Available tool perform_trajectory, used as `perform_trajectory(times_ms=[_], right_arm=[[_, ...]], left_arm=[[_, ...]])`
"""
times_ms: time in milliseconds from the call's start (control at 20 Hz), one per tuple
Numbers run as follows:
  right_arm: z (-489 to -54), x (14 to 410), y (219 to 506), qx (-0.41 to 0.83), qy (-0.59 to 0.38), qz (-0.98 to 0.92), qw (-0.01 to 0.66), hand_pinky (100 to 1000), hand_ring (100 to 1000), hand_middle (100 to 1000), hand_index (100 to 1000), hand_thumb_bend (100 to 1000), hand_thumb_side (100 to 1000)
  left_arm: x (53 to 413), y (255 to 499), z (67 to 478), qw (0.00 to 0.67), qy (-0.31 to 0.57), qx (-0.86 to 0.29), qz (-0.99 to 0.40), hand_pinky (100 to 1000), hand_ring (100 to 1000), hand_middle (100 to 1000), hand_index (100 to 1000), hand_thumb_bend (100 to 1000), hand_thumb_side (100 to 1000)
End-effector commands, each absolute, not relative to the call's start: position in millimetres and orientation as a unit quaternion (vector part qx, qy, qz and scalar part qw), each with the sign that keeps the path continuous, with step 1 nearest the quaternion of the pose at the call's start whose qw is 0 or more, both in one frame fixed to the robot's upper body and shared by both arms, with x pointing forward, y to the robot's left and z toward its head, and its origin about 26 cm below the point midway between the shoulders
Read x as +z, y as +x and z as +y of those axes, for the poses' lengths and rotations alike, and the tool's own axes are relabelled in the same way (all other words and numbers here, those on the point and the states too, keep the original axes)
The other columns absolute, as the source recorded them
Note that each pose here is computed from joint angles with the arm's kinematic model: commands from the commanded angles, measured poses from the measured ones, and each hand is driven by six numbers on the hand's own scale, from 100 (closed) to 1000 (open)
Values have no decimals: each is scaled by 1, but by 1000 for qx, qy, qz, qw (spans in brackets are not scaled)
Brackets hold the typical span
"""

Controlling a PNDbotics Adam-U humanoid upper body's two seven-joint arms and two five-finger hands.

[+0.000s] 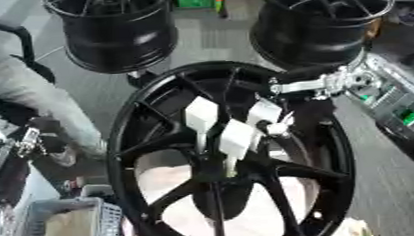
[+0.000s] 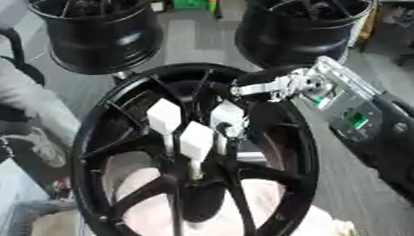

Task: Pull the pin out of the wheel hub.

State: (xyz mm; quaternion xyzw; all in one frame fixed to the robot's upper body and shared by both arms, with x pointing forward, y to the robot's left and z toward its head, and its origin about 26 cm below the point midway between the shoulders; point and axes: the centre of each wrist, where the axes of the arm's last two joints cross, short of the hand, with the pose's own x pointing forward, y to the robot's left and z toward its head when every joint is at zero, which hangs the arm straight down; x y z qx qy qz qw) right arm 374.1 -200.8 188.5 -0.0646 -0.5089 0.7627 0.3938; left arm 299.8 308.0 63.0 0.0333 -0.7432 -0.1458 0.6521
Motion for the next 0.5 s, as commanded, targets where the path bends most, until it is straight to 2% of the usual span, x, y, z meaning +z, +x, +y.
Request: perform_trajectory(times_ms=[50, 350, 500], right_arm=[[-204, 191, 375, 770, -80, -499, 390, 457, 627, 722, 838, 100, 523], [-201, 187, 375, 777, -94, -492, 382, 315, 546, 652, 750, 100, 382], [-201, 186, 375, 778, -103, -491, 378, 225, 486, 589, 667, 100, 239]], left_arm=[[71, 301, 309, 642, 38, -154, -750, 657, 618, 637, 730, 100, 802], [71, 301, 309, 643, 37, -155, -749, 657, 618, 637, 730, 100, 804], [71, 301, 309, 643, 37, -155, -749, 657, 618, 637, 730, 100, 804]])
